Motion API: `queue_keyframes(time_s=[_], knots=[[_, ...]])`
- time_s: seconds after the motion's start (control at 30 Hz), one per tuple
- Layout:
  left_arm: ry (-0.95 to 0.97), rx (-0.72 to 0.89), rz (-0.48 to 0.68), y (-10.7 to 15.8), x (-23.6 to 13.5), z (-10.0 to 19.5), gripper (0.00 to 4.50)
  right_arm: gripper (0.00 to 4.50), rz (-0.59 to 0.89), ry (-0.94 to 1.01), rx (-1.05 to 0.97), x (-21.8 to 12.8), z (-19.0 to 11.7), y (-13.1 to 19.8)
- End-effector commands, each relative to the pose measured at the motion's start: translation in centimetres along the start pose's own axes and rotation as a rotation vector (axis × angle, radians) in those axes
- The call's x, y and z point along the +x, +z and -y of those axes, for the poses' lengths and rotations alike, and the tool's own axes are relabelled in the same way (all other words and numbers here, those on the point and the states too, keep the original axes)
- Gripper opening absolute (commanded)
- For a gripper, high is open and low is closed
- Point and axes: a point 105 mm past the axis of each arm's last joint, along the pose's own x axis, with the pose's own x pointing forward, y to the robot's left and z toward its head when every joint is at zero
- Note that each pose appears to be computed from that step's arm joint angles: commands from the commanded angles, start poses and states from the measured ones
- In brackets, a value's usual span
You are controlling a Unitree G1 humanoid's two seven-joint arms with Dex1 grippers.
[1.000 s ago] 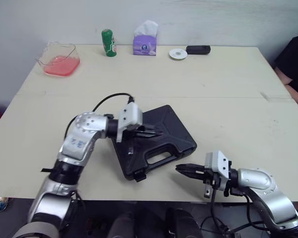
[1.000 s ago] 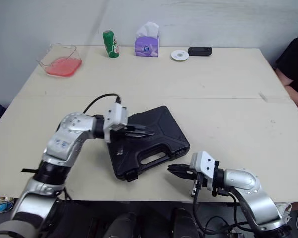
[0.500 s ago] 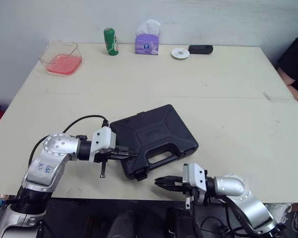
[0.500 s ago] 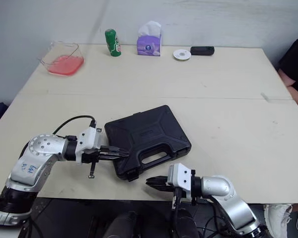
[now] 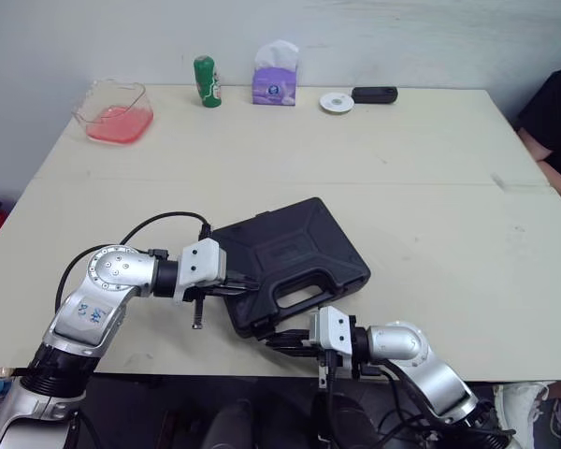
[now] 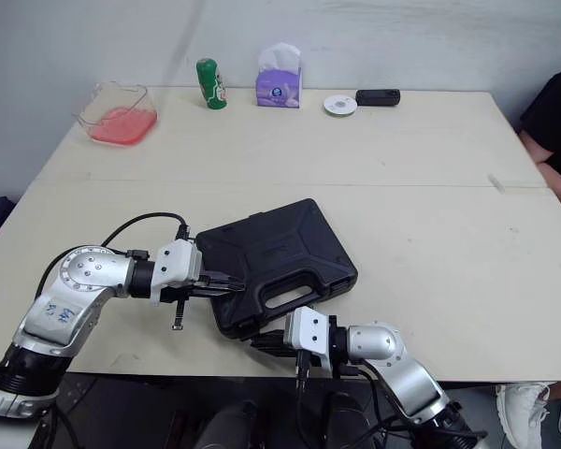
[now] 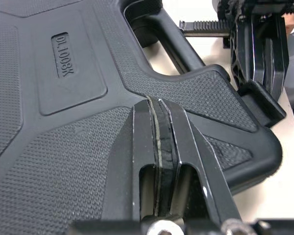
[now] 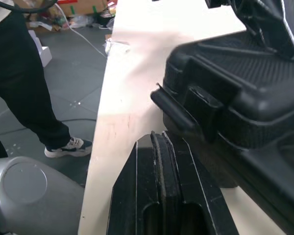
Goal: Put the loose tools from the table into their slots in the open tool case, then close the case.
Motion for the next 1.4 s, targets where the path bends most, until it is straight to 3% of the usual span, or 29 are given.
queue_keyframes(time_s=[0.03,0.3,0.9,1.17,1.27,1.4], knots=[[-0.004,-0.128,-0.135,-4.0,0.2,0.9,0.04,0.00,0.077,-0.013,-0.038,0.2,0.4,1.8],[-0.015,-0.147,-0.141,-4.4,0.6,1.6,0.04,0.00,0.124,-0.049,-0.037,0.2,1.9,3.6],[-0.049,-0.195,-0.221,-6.2,0.1,3.3,0.04,0.00,0.108,-0.041,-0.027,0.9,3.4,3.9],[0.002,-0.176,-0.136,-5.2,-0.4,2.3,0.04,0.00,0.081,-0.032,-0.008,-1.8,3.0,3.5],[0.049,-0.155,0.005,-3.0,-1.2,1.5,0.04,0.00,0.066,-0.017,-0.020,-4.3,2.7,3.8],[0.135,-0.116,0.076,-1.3,-3.8,0.2,0.04,0.00,-0.007,-0.034,-0.046,-8.1,3.1,4.0]])
